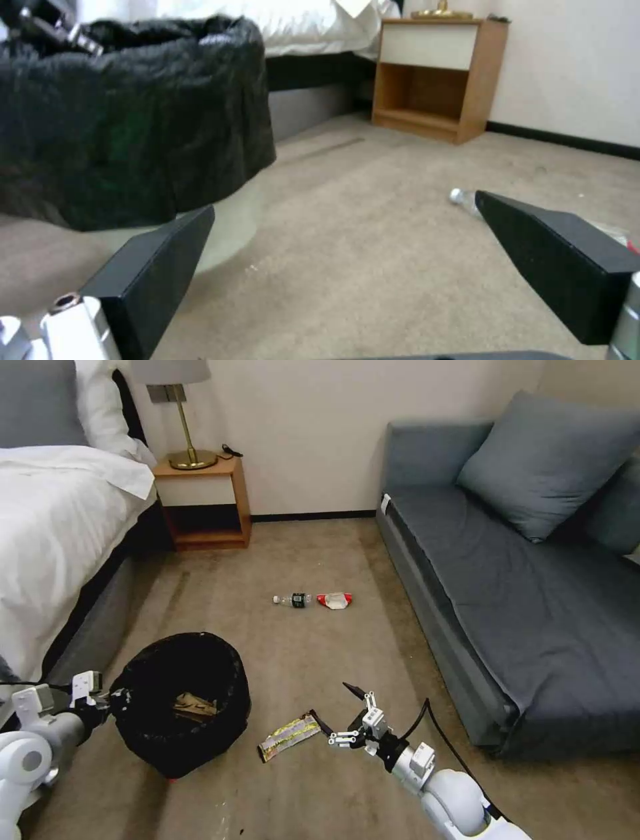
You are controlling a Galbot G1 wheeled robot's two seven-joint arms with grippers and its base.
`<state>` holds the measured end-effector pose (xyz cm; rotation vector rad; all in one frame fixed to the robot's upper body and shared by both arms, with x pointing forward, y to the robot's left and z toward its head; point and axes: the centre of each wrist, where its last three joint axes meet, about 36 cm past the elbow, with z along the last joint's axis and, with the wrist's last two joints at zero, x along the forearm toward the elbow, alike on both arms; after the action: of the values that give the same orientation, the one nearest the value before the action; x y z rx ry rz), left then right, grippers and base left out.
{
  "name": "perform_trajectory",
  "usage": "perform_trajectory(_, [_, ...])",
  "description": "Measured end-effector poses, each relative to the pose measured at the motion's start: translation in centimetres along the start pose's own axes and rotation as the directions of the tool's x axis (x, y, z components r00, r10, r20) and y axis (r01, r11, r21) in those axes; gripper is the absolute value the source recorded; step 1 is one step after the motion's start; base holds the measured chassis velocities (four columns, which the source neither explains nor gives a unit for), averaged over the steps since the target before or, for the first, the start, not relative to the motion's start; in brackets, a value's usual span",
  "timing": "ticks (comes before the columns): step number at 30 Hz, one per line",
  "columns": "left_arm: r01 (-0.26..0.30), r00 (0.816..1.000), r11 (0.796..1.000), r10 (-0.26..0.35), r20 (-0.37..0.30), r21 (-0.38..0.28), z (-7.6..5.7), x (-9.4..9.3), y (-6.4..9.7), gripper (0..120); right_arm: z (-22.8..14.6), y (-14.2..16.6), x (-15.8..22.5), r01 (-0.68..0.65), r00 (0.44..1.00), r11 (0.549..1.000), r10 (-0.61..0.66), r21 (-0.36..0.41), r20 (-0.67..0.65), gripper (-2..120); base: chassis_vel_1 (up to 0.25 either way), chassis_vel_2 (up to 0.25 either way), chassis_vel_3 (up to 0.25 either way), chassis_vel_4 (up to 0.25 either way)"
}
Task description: Pick up the trash bin, then pick up the garbage on the floor and place it into the trash bin.
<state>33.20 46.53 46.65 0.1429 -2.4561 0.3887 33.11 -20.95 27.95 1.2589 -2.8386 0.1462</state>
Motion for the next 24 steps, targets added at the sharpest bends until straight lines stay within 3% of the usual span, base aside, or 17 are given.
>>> perform_trajectory(9, [0.001, 1.000, 1.000, -0.001, -0.005, 0.003, 0.1, -0.2, 0.1, 4, 2.0, -0.5, -0.3, 0.069, 0.996, 0.997, -0.066, 0.044, -0.067, 100, -0.124, 0.126, 0.134, -0.135])
perform_trajectory(11, [0.000, 1.000, 1.000, 0.000, -0.007, 0.002, 0.2, -0.2, 0.1, 4, 3.1, -1.2, -0.6, 0.139, 0.986, 0.989, -0.134, 0.048, -0.096, 100, -0.098, 0.087, 0.101, -0.082])
perform_trajectory(17, [0.000, 1.000, 1.000, 0.000, -0.015, 0.002, 0.5, -0.2, 0.0, 4, 6.0, -4.8, -2.5, 0.358, 0.914, 0.926, -0.321, 0.118, -0.249, 100, -0.005, 0.007, 0.008, -0.011])
perform_trajectory(24, [0.006, 1.000, 1.000, -0.006, -0.021, -0.002, 0.8, 0.0, 0.0, 4, 8.0, -7.7, -6.5, 0.450, 0.858, 0.882, -0.385, 0.137, -0.339, 100, 0.000, 0.000, 0.000, 0.000])
